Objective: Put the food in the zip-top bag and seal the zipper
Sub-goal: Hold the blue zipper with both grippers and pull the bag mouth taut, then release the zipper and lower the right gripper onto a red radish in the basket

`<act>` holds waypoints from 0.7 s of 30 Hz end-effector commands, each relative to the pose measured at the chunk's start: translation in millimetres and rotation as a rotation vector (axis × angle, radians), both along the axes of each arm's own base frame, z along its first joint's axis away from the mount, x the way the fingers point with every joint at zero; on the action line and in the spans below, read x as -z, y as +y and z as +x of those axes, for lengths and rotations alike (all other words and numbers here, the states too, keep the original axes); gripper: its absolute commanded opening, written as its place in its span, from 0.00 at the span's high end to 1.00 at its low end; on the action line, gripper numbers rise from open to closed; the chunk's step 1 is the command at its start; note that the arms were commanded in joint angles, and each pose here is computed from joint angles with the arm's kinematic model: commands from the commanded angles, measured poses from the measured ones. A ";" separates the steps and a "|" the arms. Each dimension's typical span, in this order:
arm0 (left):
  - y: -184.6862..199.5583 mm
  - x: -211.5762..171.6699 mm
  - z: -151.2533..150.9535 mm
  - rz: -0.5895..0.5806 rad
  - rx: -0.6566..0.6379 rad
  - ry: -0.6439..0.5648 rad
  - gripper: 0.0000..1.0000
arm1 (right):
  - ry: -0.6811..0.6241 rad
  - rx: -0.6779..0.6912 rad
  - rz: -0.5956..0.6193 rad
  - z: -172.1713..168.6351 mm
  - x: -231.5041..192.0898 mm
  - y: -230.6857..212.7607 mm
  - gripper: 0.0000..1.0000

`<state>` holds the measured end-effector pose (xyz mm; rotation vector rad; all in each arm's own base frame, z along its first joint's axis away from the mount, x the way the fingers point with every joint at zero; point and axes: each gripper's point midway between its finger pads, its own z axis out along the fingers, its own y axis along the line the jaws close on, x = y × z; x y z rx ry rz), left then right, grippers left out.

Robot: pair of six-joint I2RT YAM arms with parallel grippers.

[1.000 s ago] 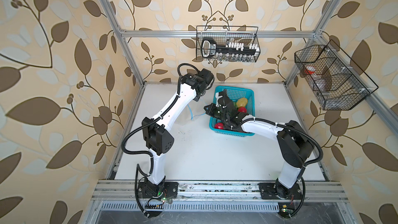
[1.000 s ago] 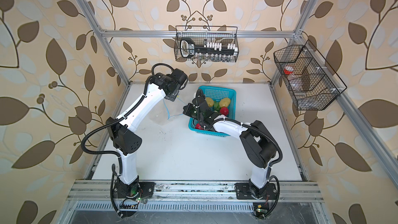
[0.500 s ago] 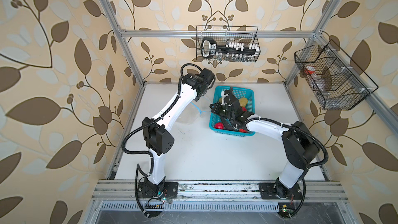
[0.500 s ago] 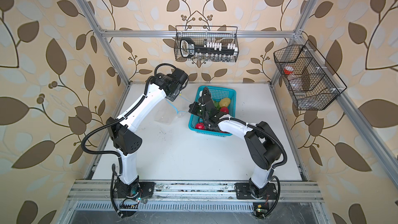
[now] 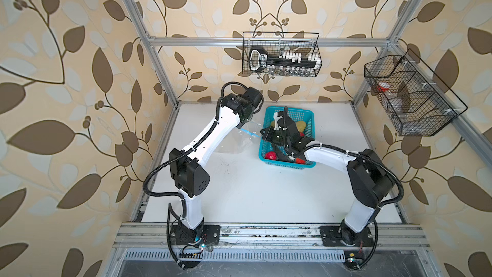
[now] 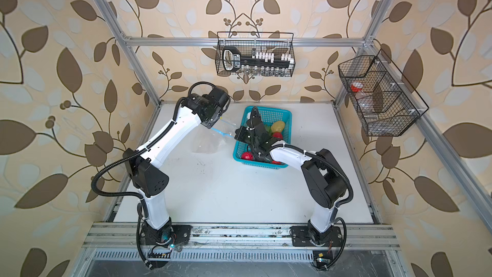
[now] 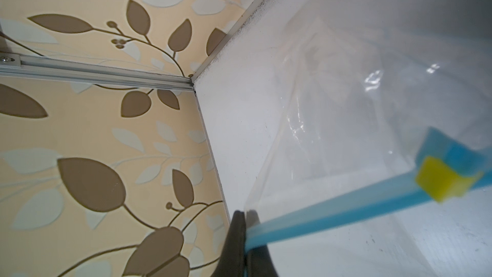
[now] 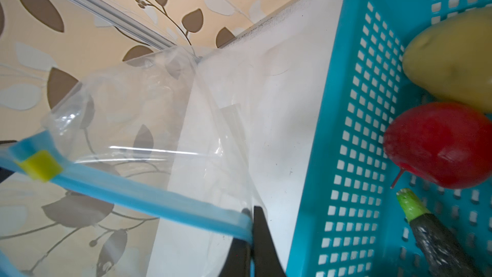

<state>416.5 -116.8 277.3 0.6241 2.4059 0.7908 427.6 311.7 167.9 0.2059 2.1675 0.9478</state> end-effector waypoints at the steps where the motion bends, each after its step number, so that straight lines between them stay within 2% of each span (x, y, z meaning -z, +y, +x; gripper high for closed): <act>1: 49.5 -47.9 -15.1 0.029 -0.153 -0.121 1.00 | 0.108 0.004 -0.066 -0.7 39.7 -13.5 1.00; 3: 45.4 -41.9 -13.9 0.011 -0.158 -0.102 1.00 | 0.089 -0.046 -0.048 -2.8 27.6 2.9 0.85; 7: 42.9 -38.6 -6.2 0.037 -0.183 -0.115 1.00 | 0.045 -0.113 -0.025 -9.1 -0.4 29.8 0.70; 16: 36.2 -27.3 -1.0 0.030 -0.200 -0.108 1.00 | -0.018 -0.183 0.080 -23.1 -50.3 49.9 0.55; 21: 28.8 -17.8 -3.4 0.026 -0.194 -0.084 1.00 | -0.043 -0.213 0.143 -29.9 -74.6 52.8 0.53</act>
